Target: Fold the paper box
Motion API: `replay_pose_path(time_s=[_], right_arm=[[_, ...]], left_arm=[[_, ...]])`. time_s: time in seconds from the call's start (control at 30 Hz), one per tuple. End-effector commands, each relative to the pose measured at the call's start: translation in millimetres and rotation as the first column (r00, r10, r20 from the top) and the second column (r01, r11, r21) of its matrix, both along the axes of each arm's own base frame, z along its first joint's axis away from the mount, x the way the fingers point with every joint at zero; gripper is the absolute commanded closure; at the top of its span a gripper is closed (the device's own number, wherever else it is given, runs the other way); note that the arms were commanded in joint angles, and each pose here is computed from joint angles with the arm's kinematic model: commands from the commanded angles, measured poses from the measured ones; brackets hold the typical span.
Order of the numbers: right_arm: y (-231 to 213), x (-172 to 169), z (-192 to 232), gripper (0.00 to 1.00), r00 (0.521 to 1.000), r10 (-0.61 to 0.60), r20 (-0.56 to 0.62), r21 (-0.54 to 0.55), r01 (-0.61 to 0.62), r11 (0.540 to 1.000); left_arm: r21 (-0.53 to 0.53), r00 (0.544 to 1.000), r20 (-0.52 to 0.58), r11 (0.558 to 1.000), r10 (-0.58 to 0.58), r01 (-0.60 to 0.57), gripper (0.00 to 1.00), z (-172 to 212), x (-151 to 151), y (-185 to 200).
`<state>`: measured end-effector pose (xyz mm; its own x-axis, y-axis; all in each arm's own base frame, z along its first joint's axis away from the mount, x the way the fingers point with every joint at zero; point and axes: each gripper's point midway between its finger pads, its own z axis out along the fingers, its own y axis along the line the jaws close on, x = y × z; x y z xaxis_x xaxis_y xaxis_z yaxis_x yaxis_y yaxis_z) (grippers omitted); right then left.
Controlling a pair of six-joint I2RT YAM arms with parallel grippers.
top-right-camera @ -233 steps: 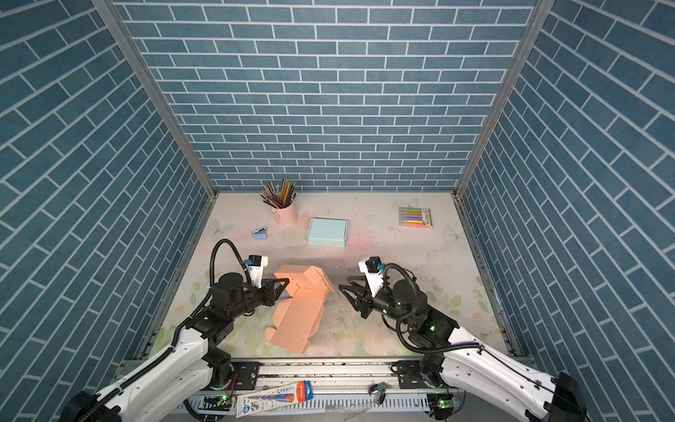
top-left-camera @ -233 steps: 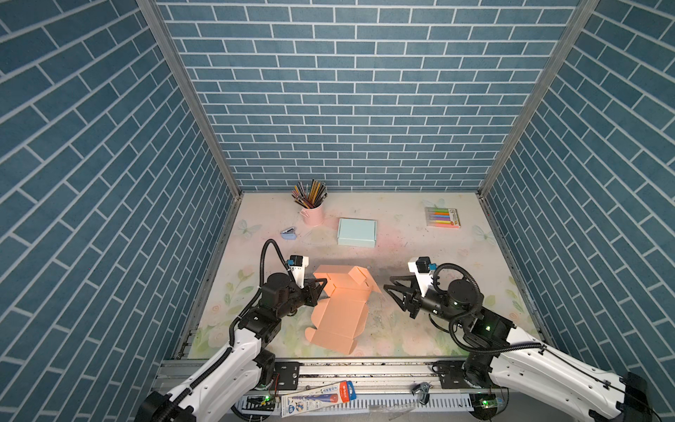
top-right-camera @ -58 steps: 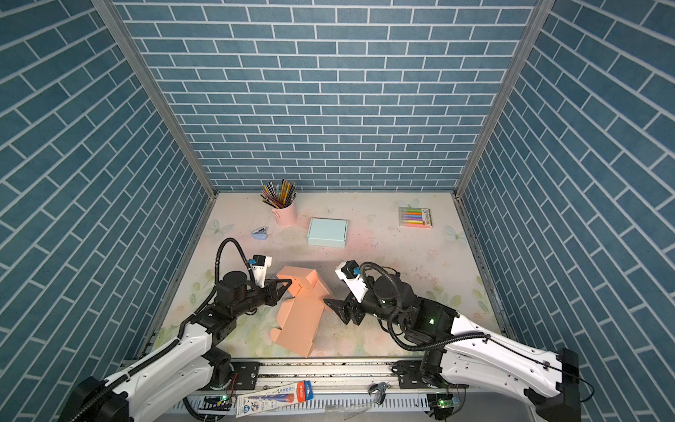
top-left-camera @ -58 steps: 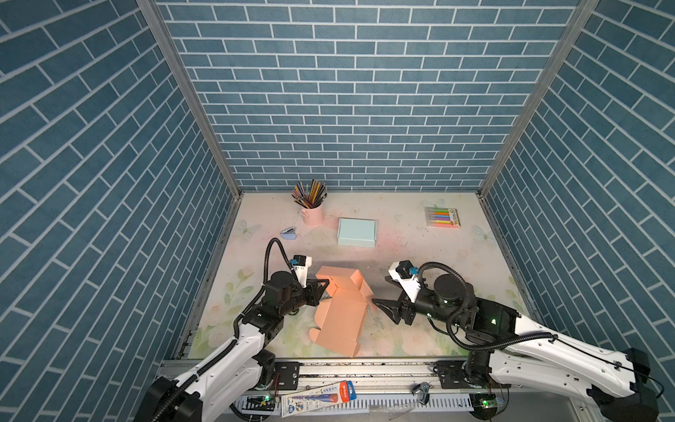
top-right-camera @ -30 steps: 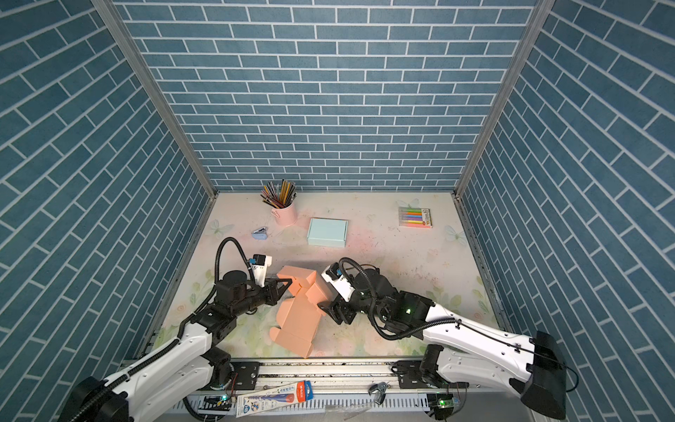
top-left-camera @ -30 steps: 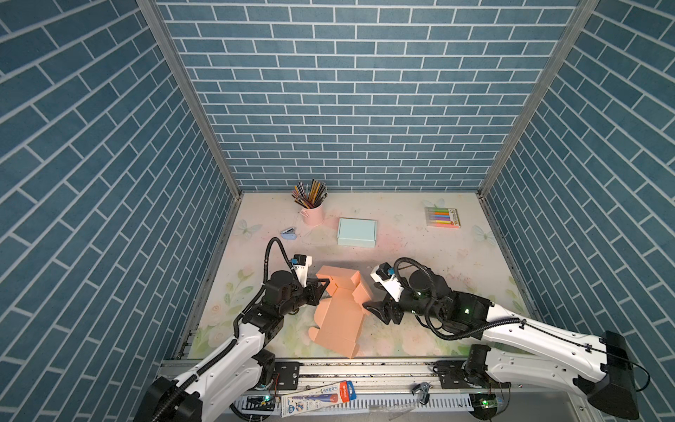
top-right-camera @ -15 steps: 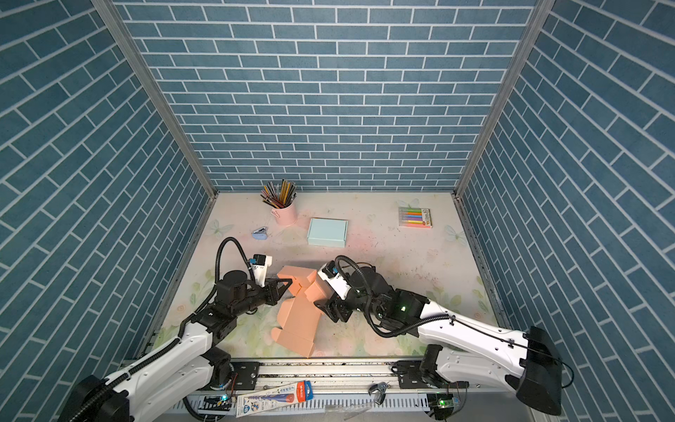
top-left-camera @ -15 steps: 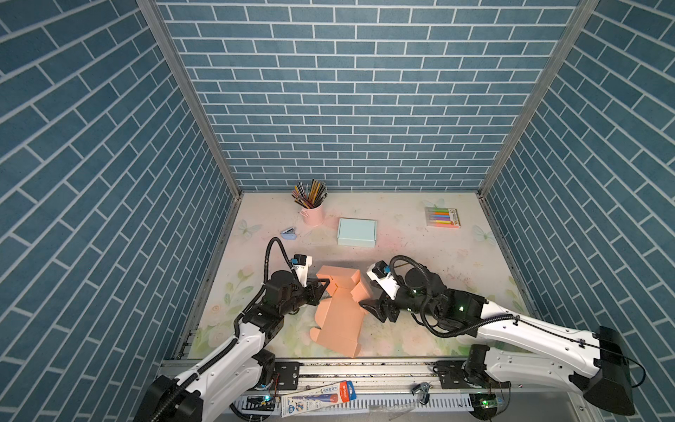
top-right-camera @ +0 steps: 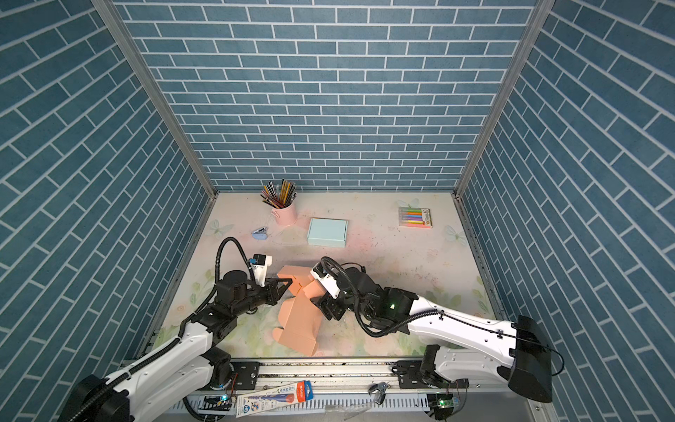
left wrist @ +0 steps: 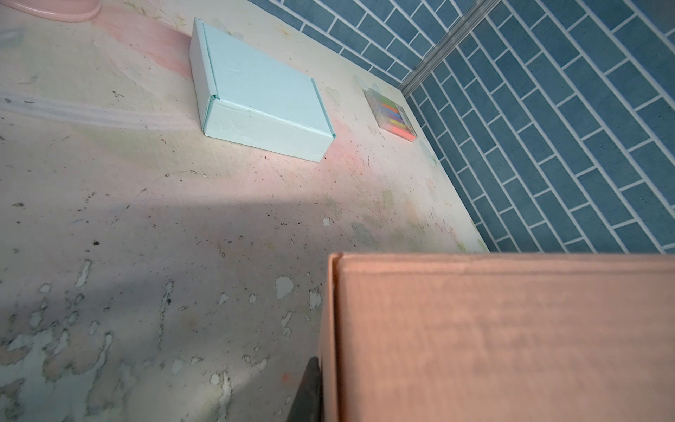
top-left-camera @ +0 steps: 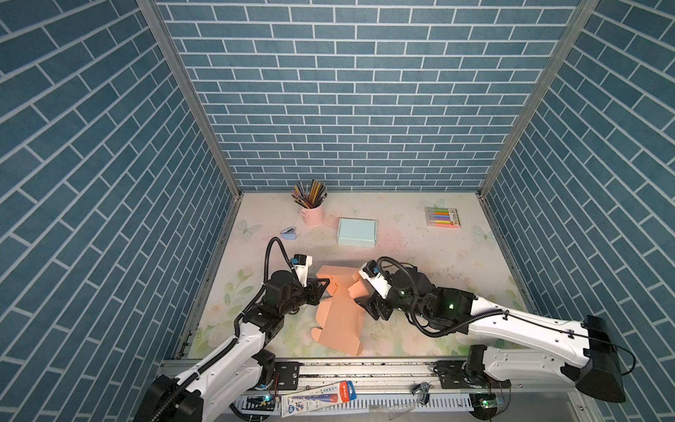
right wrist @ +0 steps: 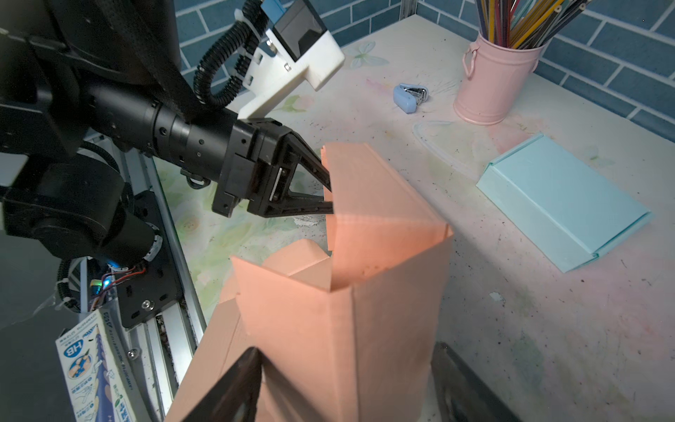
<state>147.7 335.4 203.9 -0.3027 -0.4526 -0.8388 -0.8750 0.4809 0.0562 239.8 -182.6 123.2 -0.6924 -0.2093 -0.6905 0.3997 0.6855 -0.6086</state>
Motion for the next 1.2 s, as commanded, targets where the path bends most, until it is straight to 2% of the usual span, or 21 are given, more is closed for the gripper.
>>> replay_pose_path(time_s=[0.0, 0.2, 0.5, 0.97, 1.17], right_arm=[[-3.2, 6.9, 0.7, 0.29, 0.999, -0.014, 0.052, -0.054, 0.017, 0.998], [-7.6, 13.2, -4.2, 0.34, 0.996, -0.046, 0.077, -0.100, 0.053, 0.994], [-6.4, 13.2, 3.8, 0.50, 0.996, -0.046, 0.083, -0.077, 0.052, 0.996], [4.9, 21.5, -6.3, 0.51, 0.991, -0.112, 0.069, -0.115, 0.119, 0.986], [5.1, 30.8, -15.9, 0.49, 0.977, -0.195, 0.082, -0.168, 0.206, 0.964]], left_arm=[[-0.014, 0.999, 0.031, 1.000, -0.006, 0.007, 0.87, 8.2, 2.5, -2.6], [-0.012, 1.000, 0.029, 1.000, -0.005, 0.005, 0.87, 7.4, 2.7, -2.4], [-0.016, 1.000, 0.028, 1.000, -0.008, 0.009, 0.87, 8.4, 4.1, -4.2], [-0.023, 1.000, 0.024, 1.000, -0.001, 0.002, 0.87, 8.4, 5.1, -3.8], [-0.037, 1.000, 0.024, 0.999, -0.011, 0.012, 0.87, 8.8, 4.4, -10.3]])
